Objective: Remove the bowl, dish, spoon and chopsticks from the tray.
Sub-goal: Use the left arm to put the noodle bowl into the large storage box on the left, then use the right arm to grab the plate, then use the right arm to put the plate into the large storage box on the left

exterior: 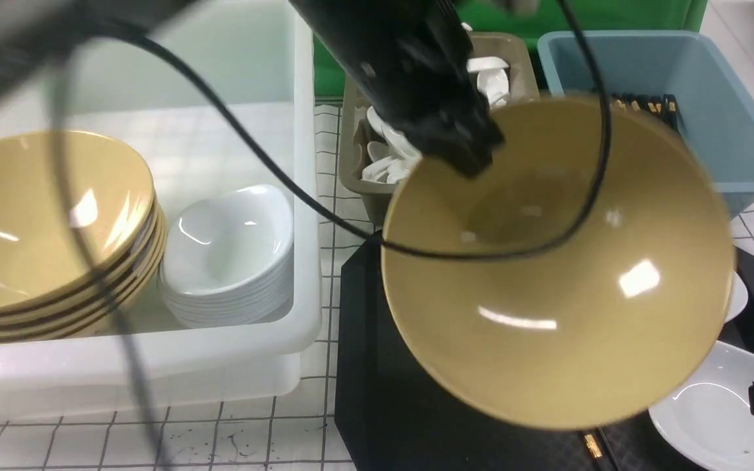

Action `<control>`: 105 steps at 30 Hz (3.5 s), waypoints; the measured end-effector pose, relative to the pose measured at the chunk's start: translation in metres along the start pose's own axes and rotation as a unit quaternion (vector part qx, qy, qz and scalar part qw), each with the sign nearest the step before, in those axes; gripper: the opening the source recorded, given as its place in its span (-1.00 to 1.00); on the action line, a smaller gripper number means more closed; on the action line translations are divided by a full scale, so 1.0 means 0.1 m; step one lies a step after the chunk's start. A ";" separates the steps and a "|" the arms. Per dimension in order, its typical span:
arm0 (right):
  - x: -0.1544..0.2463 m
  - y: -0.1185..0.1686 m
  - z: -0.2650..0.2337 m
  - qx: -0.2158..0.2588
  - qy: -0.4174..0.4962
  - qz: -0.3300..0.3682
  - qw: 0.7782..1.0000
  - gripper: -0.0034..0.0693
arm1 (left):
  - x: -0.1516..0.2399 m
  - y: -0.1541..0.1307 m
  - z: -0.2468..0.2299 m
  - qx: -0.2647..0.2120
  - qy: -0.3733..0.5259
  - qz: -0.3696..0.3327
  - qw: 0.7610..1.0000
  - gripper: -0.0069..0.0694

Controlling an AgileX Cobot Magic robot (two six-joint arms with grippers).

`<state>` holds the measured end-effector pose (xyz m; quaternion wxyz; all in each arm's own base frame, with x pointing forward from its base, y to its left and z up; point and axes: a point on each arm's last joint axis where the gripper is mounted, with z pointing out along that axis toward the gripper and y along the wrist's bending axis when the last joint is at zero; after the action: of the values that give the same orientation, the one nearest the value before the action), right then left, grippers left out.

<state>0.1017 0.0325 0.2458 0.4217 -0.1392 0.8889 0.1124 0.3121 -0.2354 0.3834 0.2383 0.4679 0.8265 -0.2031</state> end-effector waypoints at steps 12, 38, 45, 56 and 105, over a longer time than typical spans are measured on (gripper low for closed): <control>0.00 0.00 0.00 0.000 0.000 0.001 1.000 -0.75 | 1.71 0.92 -1.86 -0.273 -0.086 -0.337 0.897 -0.81; -0.11 -0.02 -0.04 0.001 0.090 0.032 0.995 -0.33 | 2.74 1.14 -1.96 -0.392 -0.112 -0.509 0.758 0.70; -0.64 -0.19 -0.04 0.057 0.171 0.020 0.983 0.33 | 1.98 0.18 -2.40 -0.406 -0.275 -0.347 0.799 0.07; -0.80 -0.60 0.88 0.113 0.270 -0.044 0.955 0.47 | 1.93 -0.48 -1.51 -0.273 -0.236 -0.141 0.922 -0.84; -2.54 1.73 2.13 -0.215 0.106 -0.102 0.965 -0.66 | 3.24 -0.82 -1.35 -0.568 -0.360 -0.163 0.722 -0.84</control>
<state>0.3491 0.3010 0.3261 0.2945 -0.3276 0.8645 0.2419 0.0679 0.0199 0.3115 0.7021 -0.0056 0.7026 0.1154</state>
